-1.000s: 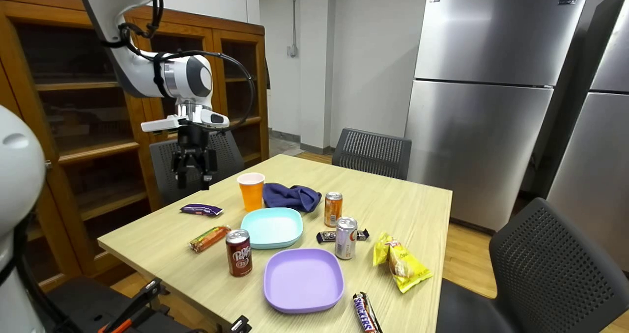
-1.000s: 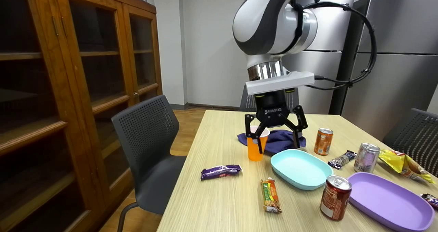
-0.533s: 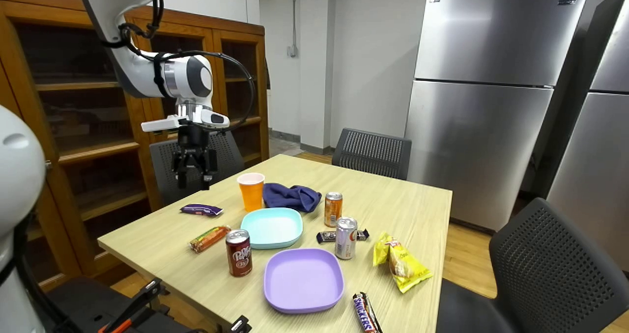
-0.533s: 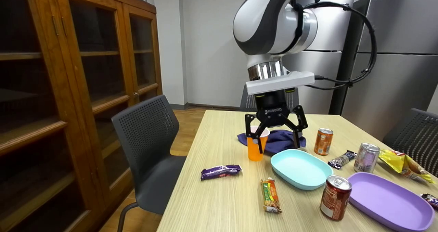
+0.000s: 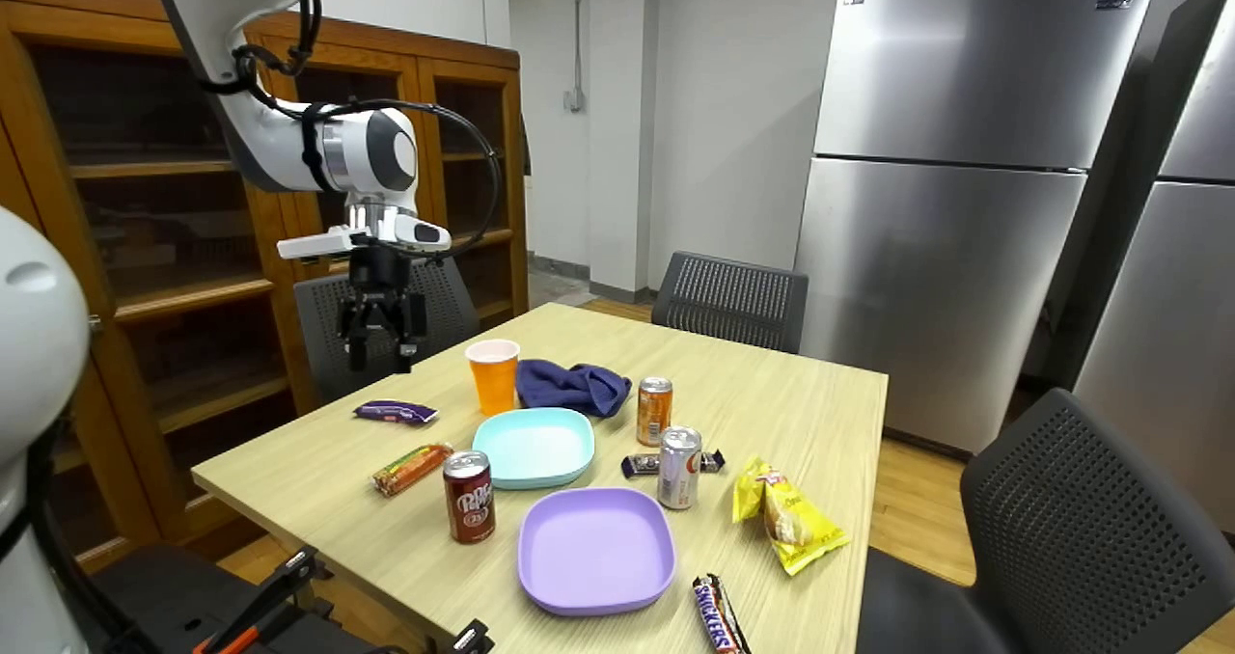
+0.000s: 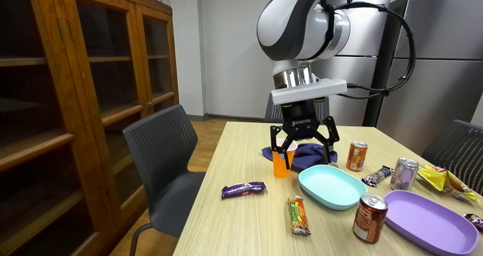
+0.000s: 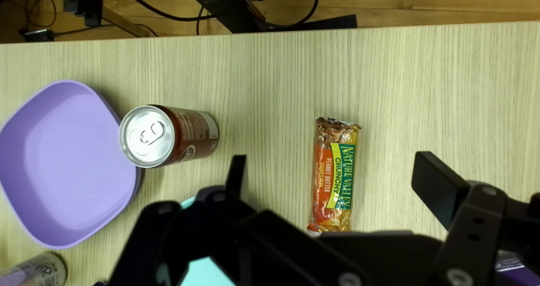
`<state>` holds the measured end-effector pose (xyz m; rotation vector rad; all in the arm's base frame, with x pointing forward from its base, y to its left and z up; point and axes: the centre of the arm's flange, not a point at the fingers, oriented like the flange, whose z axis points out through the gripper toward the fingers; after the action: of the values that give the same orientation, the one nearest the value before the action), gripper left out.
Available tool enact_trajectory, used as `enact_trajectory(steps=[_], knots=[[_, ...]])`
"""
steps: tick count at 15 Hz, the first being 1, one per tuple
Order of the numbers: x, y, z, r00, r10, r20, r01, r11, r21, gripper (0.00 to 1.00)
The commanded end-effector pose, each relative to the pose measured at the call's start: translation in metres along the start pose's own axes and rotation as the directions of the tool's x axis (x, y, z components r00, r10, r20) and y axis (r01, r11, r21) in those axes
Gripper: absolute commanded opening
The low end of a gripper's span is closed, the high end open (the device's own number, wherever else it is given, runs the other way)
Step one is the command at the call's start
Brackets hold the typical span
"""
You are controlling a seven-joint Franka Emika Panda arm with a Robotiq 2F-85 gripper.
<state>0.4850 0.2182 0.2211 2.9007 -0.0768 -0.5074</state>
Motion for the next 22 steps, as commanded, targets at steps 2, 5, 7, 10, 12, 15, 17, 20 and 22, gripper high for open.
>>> enact_trajectory(steps=[2, 5, 7, 10, 12, 15, 17, 20, 22], knots=[[0.0, 0.0, 0.0, 1.0, 0.0, 0.0, 0.0, 1.0, 0.0, 1.0], [0.0, 0.0, 0.0, 1.0, 0.0, 0.0, 0.0, 1.0, 0.0, 1.0], [0.0, 0.0, 0.0, 1.0, 0.0, 0.0, 0.0, 1.0, 0.0, 1.0], [0.001, -0.001, 0.007, 1.0, -0.005, -0.021, 0.005, 1.0, 0.0, 1.0], [0.007, -0.002, 0.017, 0.997, 0.003, -0.073, -0.001, 1.0, 0.03, 1.0], [0.018, -0.007, 0.029, 0.986, -0.002, -0.168, 0.009, 0.999, 0.044, 1.0], [0.023, -0.011, 0.042, 0.978, -0.004, -0.207, 0.015, 0.999, 0.051, 1.0], [0.028, -0.017, 0.065, 0.972, -0.031, -0.232, 0.036, 0.999, 0.016, 1.0], [0.031, -0.022, 0.082, 0.973, -0.047, -0.227, 0.047, 0.999, -0.004, 1.0]])
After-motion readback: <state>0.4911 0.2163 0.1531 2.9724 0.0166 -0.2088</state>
